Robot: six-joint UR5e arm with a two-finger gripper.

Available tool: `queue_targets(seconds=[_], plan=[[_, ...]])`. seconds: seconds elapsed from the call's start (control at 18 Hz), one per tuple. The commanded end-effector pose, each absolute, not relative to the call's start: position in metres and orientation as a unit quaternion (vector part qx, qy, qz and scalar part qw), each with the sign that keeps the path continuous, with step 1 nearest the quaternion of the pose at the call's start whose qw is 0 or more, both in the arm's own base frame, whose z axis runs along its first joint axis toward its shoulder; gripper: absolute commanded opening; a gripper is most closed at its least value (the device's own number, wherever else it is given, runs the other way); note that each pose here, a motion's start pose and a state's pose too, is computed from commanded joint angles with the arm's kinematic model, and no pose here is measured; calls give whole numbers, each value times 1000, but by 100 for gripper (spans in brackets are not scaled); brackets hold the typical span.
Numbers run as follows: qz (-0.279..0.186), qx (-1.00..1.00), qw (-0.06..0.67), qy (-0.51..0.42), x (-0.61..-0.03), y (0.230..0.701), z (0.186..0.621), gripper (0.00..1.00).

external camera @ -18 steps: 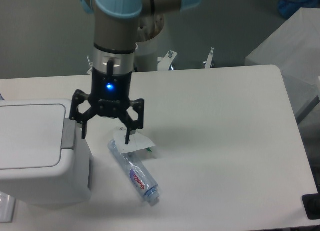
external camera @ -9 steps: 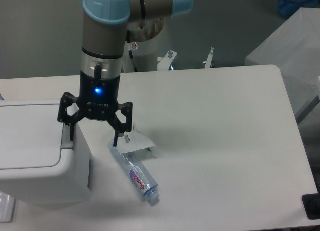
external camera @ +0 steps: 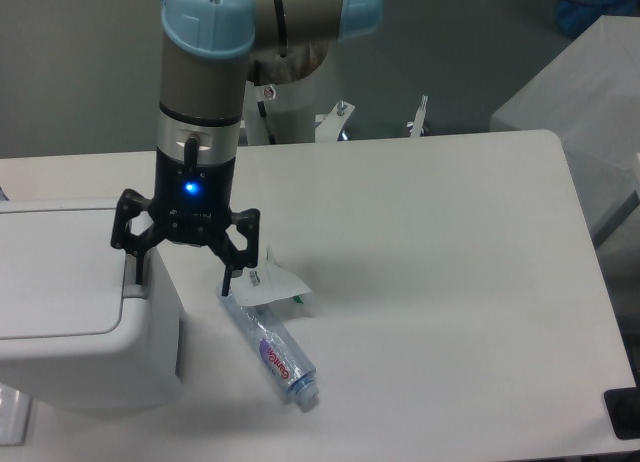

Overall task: Open the trash can
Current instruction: 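Lower the gripper fingers onto the trash can lid edge, then press the lid edge with the gripper so the lid flips open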

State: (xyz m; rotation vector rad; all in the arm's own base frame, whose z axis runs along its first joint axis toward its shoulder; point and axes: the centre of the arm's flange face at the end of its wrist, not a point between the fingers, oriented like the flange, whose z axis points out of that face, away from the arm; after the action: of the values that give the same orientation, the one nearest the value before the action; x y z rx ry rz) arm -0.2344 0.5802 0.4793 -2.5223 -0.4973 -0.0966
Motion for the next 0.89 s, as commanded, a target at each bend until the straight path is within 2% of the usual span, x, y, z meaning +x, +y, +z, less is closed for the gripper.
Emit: queue_targets(seconds=[0.89], plan=[[-37,-942,277,-185,-236,583,475,100]])
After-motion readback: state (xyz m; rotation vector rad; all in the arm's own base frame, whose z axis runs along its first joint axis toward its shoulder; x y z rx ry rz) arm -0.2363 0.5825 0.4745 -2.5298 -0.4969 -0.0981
